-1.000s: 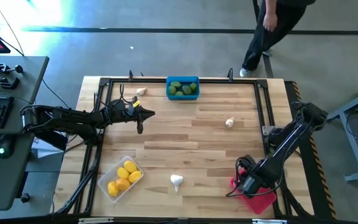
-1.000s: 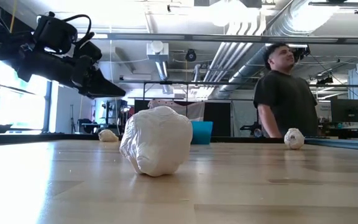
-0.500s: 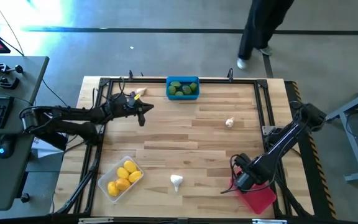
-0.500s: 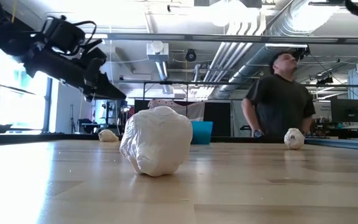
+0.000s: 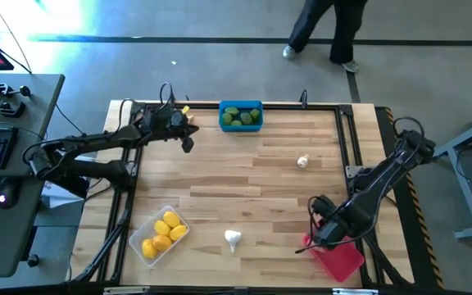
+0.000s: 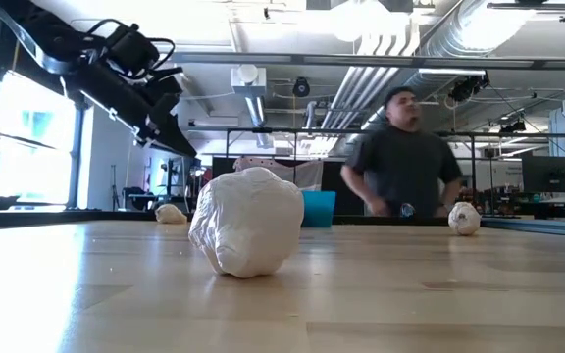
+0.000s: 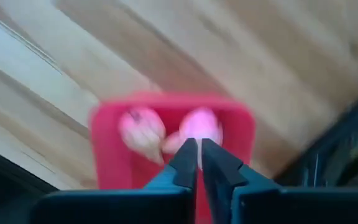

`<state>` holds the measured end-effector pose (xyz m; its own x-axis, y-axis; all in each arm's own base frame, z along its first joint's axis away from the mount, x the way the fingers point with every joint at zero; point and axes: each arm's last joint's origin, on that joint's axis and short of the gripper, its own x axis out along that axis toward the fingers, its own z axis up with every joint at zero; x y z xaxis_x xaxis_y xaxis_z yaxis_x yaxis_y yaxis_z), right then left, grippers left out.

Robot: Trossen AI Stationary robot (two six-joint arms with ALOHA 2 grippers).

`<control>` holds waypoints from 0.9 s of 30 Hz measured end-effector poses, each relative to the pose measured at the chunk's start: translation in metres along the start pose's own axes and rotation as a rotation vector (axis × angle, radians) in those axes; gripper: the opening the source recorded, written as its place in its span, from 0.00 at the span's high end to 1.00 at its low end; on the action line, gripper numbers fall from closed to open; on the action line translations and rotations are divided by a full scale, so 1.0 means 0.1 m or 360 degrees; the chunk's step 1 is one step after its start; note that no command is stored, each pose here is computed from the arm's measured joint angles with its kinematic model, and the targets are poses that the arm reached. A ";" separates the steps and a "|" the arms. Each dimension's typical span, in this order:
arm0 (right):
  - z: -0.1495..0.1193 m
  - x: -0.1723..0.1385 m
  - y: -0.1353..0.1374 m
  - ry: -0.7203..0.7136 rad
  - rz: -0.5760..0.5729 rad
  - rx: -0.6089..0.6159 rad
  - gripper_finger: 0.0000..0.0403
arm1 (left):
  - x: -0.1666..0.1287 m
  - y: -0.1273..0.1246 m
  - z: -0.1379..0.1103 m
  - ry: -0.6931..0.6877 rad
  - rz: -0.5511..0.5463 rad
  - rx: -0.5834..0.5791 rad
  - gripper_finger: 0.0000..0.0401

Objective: Sort produce into baskets
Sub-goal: Put the garlic into the red bin

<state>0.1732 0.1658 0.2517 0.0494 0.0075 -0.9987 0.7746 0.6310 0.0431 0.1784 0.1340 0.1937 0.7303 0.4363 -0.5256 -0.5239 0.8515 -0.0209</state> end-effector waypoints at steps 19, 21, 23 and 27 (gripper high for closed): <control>1.10 -0.11 -0.03 -0.0603 0.0076 -0.0533 1.00 | 0.12 0.24 -0.14 0.0301 0.0401 -0.0090 0.69; 1.21 -0.12 -0.05 -0.0628 0.0087 -0.0570 1.00 | 0.19 0.26 -0.19 0.0369 0.0490 -0.0080 0.63; 1.30 -0.13 -0.06 -0.0645 0.0098 -0.0606 1.00 | 0.25 0.30 -0.20 0.0431 0.0607 -0.0065 0.57; 1.44 -0.13 -0.09 -0.0664 0.0118 -0.0652 1.00 | 0.38 0.34 -0.17 0.0501 0.0708 -0.0045 0.47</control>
<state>0.2561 0.0486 0.2684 0.4024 -0.1900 -0.8955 0.4567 0.8895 0.0165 0.1806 0.1743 0.1587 0.2710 0.6410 -0.7181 -0.7672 0.5944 0.2411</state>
